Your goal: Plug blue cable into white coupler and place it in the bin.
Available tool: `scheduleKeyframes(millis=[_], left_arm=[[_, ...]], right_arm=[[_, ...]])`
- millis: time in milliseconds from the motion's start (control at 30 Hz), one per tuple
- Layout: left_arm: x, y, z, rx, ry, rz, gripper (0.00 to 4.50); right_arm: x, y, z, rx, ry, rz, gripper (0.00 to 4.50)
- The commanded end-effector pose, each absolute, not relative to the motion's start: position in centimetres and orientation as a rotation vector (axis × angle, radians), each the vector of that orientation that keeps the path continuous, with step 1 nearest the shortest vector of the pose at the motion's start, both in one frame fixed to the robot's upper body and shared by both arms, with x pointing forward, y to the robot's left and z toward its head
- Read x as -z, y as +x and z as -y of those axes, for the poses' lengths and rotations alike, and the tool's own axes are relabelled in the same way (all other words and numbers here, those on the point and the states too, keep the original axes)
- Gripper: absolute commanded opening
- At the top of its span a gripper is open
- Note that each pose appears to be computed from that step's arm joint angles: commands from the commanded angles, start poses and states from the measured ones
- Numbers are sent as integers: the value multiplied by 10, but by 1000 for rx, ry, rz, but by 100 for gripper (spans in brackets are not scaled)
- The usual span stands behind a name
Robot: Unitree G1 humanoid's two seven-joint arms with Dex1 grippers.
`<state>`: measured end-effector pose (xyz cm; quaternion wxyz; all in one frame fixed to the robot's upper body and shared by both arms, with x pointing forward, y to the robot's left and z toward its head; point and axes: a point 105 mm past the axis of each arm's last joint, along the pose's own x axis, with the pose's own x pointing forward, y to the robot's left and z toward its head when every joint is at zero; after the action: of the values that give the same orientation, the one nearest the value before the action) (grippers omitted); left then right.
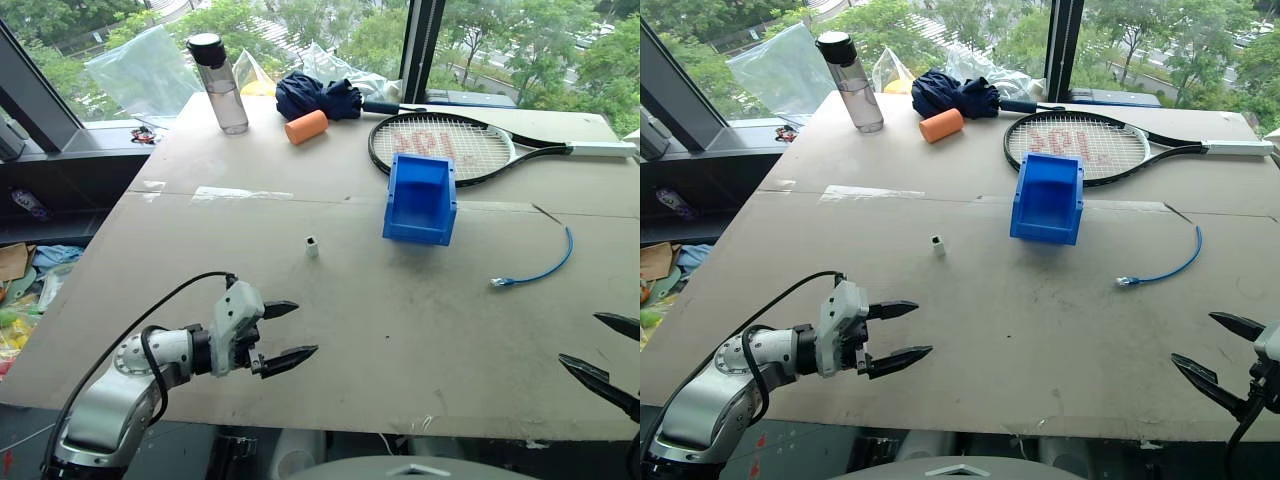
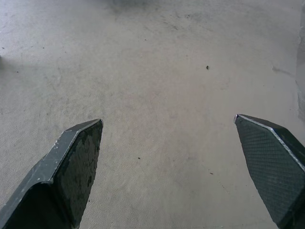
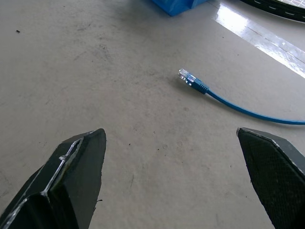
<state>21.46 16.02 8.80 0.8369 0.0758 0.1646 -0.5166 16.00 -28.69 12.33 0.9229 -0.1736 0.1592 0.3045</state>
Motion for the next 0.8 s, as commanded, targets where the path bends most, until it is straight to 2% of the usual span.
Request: scheduleKeyframes(millis=[33,133,333,433,600,800], left_arm=[[-102,213,-161,1117,139,-268,450],[-114,211,-157,1155,105,-211,450],[-139,209,-133,1282,164,-154,450],[-155,207,-114,1344,199,-112,450],[-177,191,-85,1412,256,-73,450],[-185,198,-70,1397,260,-69,450]], right_arm=[[-134,171,285,-636,-379,-285,444],[-142,191,277,-651,-371,-241,444],[-140,227,258,-773,-401,-286,444],[-130,249,248,-876,-481,-377,444],[-119,282,247,-954,-576,-481,444],[-107,305,258,-1003,-580,-639,444]])
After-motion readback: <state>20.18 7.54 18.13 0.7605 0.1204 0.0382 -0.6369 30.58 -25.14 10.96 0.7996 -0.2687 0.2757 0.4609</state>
